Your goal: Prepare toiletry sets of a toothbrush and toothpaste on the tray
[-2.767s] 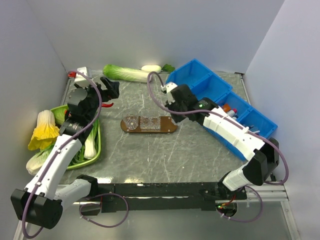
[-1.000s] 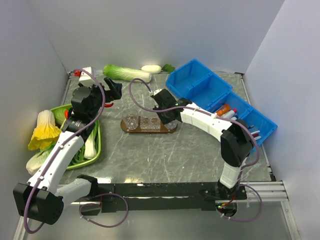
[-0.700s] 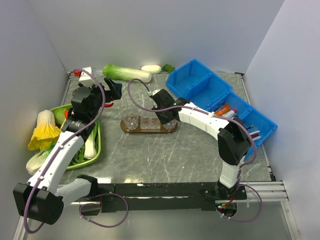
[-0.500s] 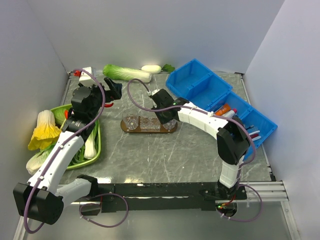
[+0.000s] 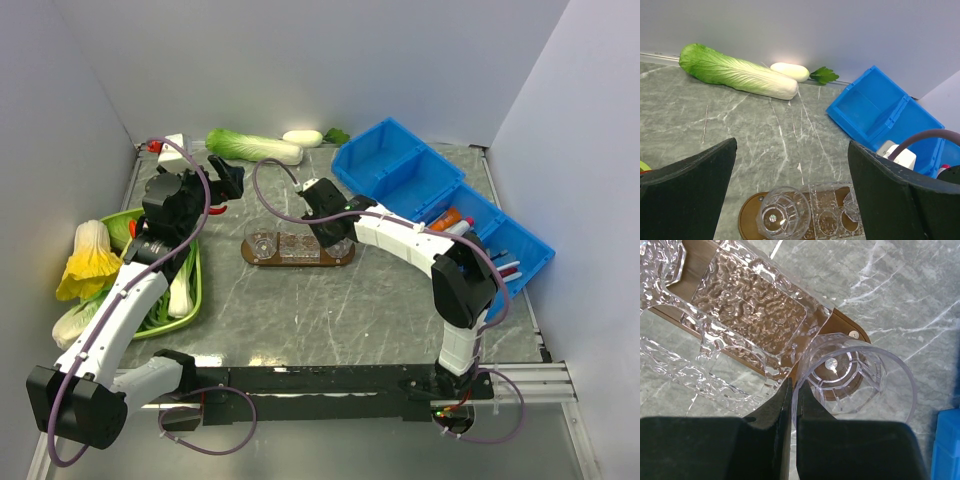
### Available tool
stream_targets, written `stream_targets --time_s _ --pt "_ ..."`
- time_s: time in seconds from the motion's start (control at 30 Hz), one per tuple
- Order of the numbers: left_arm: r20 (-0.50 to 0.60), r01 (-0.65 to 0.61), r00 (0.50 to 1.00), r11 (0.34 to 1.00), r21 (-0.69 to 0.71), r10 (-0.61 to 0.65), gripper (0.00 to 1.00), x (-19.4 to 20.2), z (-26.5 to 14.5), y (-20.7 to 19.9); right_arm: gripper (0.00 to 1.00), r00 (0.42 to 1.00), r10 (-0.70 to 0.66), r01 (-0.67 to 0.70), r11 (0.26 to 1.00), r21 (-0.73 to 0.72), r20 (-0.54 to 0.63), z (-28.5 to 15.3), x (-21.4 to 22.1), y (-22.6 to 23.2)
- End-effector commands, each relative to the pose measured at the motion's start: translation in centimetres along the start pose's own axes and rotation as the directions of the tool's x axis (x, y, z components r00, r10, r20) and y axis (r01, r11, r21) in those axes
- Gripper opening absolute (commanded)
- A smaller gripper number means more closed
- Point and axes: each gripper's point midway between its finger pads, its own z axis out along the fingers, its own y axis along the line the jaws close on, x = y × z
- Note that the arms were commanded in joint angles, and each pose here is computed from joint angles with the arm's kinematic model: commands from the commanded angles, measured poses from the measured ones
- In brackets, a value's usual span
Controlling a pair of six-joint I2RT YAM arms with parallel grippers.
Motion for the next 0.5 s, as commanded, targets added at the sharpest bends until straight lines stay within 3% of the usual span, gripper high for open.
stream_targets --time_s 0.0,0.13,0.47 --pt "0.052 -0.009 0.999 1.000 0.023 0.008 0.97 -1.87 -0.03 -0.65 0.00 0.998 0.003 -0.004 1.000 0.015 0.065 -0.50 -2.33 -0.05" --pt "0.050 -0.009 0.999 1.000 0.024 0.008 0.97 -1.79 -0.03 -0.65 0.02 0.998 0.004 -0.006 1.000 0.025 0.063 -0.50 -2.43 -0.27" --pt "0.049 -0.008 0.999 1.000 0.027 0.007 0.97 -1.75 0.01 -0.70 0.21 0.997 0.001 -0.004 0.999 0.032 0.074 -0.93 -2.66 -0.48"
